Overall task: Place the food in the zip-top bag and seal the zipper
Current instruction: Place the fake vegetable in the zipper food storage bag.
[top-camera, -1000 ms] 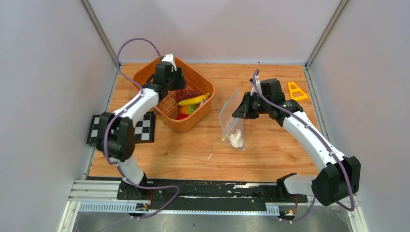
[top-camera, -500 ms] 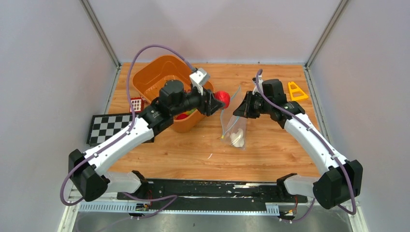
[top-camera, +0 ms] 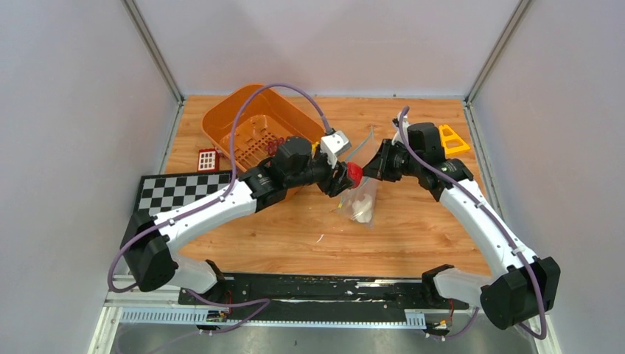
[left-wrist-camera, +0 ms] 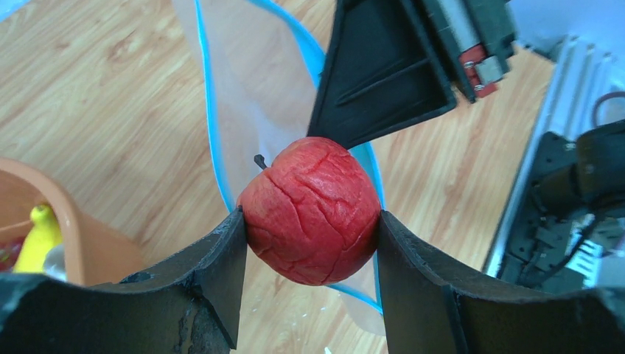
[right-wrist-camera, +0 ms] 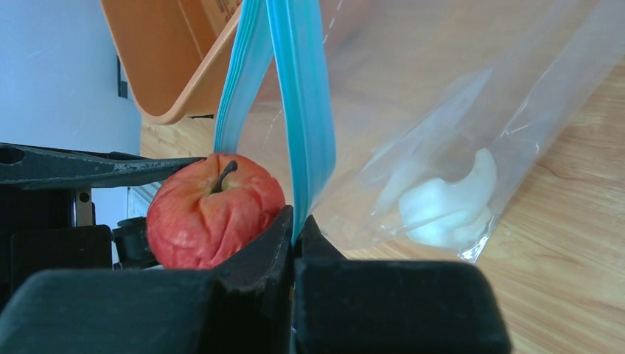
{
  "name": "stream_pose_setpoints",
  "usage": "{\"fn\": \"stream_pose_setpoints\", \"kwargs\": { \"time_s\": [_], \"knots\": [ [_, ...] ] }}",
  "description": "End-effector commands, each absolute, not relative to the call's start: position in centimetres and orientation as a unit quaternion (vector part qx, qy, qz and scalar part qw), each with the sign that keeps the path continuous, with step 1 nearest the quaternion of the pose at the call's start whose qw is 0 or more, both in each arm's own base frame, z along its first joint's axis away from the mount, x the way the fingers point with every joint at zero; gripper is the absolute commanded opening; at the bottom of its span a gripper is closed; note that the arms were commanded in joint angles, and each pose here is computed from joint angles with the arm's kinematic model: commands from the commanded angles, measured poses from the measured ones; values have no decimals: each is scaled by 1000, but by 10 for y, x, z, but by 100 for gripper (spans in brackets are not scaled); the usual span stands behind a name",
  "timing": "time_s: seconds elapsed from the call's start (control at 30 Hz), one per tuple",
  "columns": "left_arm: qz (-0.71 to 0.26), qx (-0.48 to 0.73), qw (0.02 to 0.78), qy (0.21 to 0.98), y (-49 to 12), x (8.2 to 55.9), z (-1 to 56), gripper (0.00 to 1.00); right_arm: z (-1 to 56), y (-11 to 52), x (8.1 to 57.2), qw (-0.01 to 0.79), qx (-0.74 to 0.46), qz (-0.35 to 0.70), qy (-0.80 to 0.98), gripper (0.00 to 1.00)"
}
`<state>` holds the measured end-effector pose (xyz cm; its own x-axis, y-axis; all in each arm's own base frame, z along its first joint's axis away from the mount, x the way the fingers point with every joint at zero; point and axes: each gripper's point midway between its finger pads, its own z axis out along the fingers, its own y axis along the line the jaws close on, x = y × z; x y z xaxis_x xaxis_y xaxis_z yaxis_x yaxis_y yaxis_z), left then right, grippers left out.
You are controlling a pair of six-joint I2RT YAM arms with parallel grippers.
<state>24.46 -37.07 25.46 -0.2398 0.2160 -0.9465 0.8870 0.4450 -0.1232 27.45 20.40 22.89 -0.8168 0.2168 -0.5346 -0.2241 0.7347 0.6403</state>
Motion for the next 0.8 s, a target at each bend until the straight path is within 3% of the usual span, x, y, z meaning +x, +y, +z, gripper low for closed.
{"fn": "stream_pose_setpoints", "kwargs": {
  "time_s": [0.0,0.13,0.3,0.5,0.63,0.77],
  "knots": [
    [-263,386,495,733,-363,266,239,43,251,208,269,326,-15,389,862,0],
    [-203,354,503,762,-349,284,230,46,256,209,264,325,-21,396,859,0],
    [-250,365,500,744,-364,273,244,75,254,208,262,326,-19,394,859,0],
    [-303,361,526,708,-365,256,291,99,241,204,265,322,-8,379,868,0],
    [-291,365,536,703,-351,252,307,100,236,204,267,319,-4,378,869,0],
    [-181,306,567,743,-298,282,294,100,234,204,266,317,-4,377,870,0]
  ]
}}
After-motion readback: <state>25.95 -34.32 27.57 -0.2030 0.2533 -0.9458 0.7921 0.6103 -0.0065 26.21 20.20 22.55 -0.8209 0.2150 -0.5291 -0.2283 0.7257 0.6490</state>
